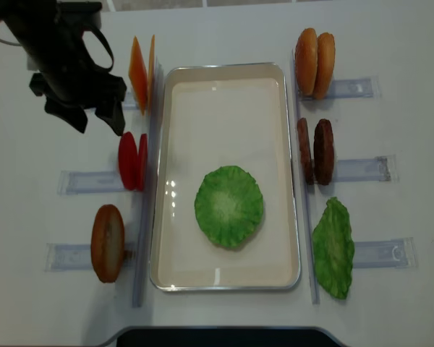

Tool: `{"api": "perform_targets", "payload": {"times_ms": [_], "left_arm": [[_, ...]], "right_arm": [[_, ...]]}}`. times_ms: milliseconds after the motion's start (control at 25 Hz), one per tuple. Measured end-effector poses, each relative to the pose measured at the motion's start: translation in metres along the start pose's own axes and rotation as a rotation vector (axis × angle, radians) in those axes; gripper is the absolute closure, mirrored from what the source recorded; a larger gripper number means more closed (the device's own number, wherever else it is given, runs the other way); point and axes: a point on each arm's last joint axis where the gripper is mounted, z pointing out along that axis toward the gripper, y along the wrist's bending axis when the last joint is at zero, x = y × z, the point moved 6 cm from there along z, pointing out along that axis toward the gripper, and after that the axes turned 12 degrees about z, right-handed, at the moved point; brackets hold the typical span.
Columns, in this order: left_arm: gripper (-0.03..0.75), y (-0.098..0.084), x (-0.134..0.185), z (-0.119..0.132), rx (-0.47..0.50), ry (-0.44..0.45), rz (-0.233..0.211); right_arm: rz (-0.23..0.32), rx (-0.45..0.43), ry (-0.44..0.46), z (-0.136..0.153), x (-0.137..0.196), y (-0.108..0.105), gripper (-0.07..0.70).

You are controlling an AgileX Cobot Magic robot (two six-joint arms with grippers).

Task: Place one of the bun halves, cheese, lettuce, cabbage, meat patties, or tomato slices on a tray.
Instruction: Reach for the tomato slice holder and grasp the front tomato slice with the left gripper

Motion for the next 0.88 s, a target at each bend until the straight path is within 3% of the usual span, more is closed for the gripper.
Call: {"api": "perform_targets", "payload": {"times_ms": [400, 880], "left_arm": [[0.119, -0.037, -0.007, 0.004, 0.014, -0.007, 0.023], [0.123, -0.067, -0.009, 0.014, 0.023, 0.019, 0.044]], "right_arm": [[0.0, 0.0, 0.0, 0.0, 0.0, 0.0, 0.055], [0.0, 0.0, 0.0, 0.0, 0.0, 0.0, 0.055]]}}
